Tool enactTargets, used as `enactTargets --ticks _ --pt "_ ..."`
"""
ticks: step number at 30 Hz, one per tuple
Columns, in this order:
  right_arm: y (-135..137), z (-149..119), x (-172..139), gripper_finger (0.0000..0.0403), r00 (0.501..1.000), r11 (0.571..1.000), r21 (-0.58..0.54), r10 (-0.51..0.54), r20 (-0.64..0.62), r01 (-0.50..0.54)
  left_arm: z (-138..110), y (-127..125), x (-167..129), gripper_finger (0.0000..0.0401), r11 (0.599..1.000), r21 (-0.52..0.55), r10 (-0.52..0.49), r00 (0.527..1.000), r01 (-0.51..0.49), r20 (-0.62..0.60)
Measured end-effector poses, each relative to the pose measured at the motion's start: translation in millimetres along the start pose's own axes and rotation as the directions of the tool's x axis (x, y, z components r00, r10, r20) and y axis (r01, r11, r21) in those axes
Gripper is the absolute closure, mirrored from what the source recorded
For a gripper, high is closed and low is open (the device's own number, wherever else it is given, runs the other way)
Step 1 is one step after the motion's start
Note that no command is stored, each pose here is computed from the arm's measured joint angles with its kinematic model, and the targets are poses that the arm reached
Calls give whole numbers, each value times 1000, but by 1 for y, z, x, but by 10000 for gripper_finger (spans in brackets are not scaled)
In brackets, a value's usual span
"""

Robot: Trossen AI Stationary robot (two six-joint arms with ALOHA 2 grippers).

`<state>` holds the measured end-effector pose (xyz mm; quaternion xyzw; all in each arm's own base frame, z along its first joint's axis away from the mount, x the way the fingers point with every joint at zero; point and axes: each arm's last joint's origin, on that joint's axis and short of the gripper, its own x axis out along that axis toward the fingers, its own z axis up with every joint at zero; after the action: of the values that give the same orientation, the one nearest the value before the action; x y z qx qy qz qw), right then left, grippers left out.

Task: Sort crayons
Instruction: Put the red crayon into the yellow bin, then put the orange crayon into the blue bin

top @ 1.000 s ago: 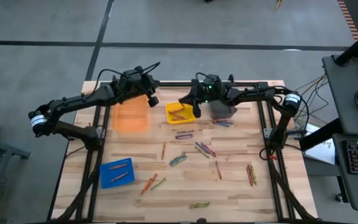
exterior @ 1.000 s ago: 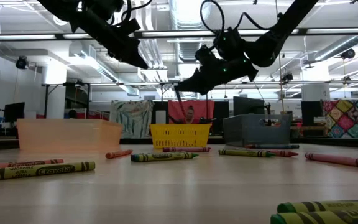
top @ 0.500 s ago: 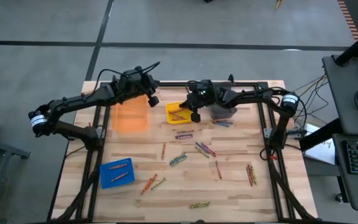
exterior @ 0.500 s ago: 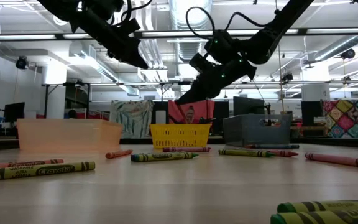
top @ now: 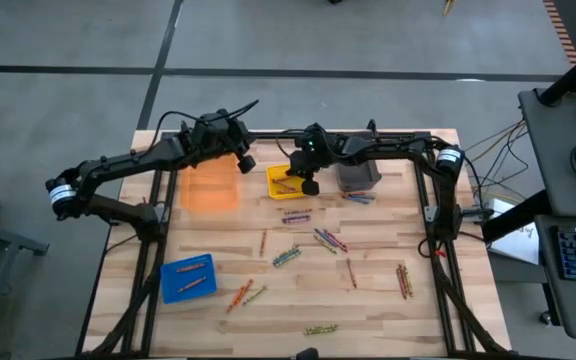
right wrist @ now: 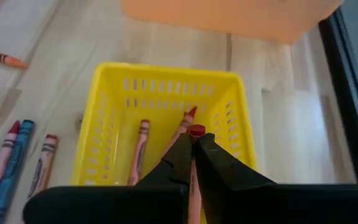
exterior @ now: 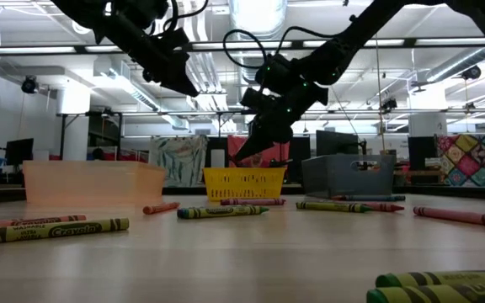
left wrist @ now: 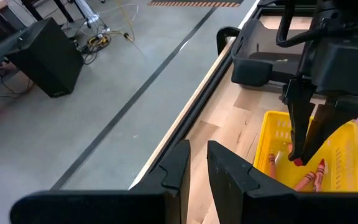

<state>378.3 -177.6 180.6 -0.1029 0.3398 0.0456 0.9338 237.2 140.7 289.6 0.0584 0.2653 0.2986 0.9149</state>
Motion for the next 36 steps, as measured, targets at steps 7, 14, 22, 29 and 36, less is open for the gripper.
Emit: enactTargets --ticks 7,14,22,29,36 --pt "0 1 1 394 1000 1000 -11 3 -6 -3 0 0 -2 364 1000 1 -1 1000 1 -4" --pt "0 1 1 393 1000 1000 -5 6 -12 -6 -1 0 -2 364 1000 4 -4 1000 4 -16" --pt "0 -1 2 351 1000 1000 14 10 -18 -9 -1 0 -2 364 1000 4 -3 1000 3 -15" --pt "-1 2 1 310 1000 999 36 2 -16 -1 -1 0 -2 364 1000 4 -3 1000 3 -14" --pt "-3 20 -5 330 979 995 91 -13 -201 32 -1 0 -2 364 1000 4 -3 1000 3 -14"
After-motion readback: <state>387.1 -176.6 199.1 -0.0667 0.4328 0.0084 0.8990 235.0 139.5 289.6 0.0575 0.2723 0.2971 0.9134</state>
